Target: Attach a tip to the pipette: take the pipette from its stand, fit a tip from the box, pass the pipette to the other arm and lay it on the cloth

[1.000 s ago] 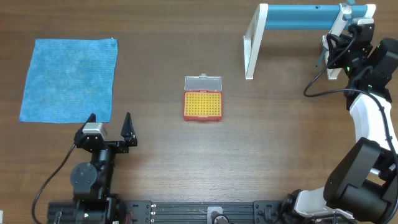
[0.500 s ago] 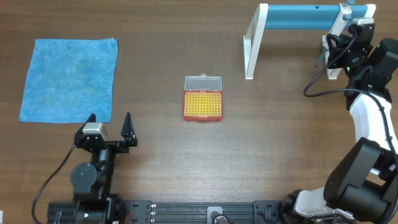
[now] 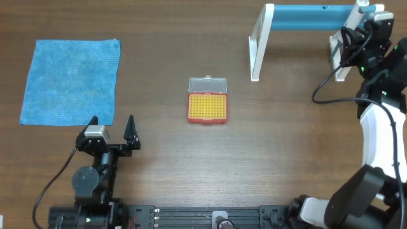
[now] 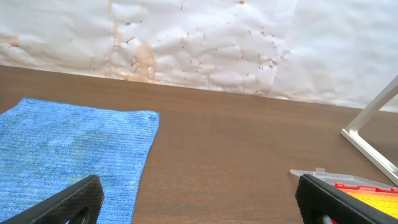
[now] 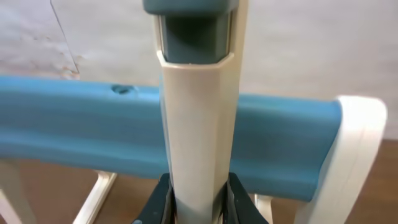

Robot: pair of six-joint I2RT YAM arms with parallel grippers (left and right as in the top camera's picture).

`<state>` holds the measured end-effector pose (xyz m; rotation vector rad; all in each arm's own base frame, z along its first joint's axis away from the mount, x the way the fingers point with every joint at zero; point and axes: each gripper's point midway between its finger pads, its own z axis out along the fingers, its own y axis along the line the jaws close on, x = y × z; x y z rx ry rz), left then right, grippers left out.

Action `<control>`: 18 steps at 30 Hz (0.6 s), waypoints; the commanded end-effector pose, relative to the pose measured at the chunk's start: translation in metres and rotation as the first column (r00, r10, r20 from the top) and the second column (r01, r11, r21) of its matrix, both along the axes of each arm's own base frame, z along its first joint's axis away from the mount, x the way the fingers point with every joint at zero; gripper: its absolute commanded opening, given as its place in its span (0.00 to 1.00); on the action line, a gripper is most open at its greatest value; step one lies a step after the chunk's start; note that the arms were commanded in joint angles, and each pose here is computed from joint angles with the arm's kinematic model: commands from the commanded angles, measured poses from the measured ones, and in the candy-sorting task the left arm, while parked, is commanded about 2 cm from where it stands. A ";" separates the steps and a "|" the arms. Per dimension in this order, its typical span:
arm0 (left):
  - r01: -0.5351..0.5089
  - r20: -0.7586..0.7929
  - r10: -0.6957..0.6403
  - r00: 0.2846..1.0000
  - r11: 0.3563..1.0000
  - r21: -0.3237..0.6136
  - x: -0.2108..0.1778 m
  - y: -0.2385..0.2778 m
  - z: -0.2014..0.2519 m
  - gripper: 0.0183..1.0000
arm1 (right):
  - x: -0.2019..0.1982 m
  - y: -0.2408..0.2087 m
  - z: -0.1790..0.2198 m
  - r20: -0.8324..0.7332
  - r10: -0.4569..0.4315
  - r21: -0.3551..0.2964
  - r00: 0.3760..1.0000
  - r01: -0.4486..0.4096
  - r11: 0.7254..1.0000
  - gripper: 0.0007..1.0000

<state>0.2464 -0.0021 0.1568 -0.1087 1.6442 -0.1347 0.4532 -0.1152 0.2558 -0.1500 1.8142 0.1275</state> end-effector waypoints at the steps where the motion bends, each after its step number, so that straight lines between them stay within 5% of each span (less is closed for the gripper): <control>1: -0.007 -0.002 0.007 1.000 1.000 0.014 0.000 0.001 -0.001 1.00 | -0.020 0.024 0.063 0.126 0.073 0.004 0.989 -0.075 0.997 0.08; 5: -0.007 -0.002 0.007 1.000 1.000 0.014 0.000 0.001 -0.001 1.00 | -0.042 0.059 0.093 0.191 0.228 0.002 0.955 -0.233 0.972 0.08; 9: -0.007 -0.002 0.007 1.000 1.000 0.014 0.000 0.001 -0.001 1.00 | -0.066 0.107 0.108 0.230 0.397 -0.018 0.889 -0.404 0.915 0.08; 18: -0.007 -0.002 0.007 1.000 1.000 0.014 0.000 0.001 -0.001 1.00 | -0.104 0.230 0.090 0.263 0.707 -0.031 0.657 -0.726 0.687 0.08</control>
